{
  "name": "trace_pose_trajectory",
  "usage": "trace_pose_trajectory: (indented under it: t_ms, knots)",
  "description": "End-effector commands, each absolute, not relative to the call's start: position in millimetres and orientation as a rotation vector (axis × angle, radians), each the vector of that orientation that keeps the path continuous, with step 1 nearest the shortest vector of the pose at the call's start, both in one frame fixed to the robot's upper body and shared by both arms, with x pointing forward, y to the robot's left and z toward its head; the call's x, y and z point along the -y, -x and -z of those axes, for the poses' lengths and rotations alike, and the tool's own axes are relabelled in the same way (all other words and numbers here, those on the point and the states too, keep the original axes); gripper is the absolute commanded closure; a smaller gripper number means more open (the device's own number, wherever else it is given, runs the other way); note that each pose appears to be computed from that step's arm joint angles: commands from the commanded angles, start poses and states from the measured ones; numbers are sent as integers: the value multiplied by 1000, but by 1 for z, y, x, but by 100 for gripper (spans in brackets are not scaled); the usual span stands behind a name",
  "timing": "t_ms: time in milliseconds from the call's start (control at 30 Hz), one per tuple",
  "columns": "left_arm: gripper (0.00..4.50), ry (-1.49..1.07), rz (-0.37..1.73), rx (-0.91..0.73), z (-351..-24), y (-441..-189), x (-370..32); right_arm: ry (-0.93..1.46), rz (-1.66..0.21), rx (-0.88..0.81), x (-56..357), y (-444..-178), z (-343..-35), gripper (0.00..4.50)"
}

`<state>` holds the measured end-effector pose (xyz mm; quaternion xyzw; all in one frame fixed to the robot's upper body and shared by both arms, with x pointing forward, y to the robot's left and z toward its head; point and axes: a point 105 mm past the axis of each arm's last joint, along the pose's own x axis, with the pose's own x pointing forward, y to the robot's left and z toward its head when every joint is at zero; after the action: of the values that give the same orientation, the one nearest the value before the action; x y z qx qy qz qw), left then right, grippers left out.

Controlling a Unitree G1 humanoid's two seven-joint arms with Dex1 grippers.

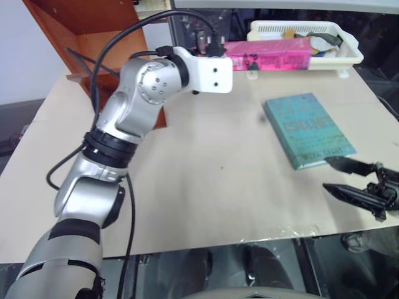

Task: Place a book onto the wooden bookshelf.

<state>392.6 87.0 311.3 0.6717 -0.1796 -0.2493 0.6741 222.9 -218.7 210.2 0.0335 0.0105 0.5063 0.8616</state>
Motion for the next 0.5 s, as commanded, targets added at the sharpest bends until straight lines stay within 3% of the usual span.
trace_pose_trajectory:
  t_ms: [33, 500]
  knots:
    - [396, -1556, 485, 376, -329, -393, -108, 19, -1073, 53, 223, -227, -231, 0]
    - [396, -1680, 244, 295, -367, -393, -164, 35, -1177, 168, 218, -255, -255, 0]
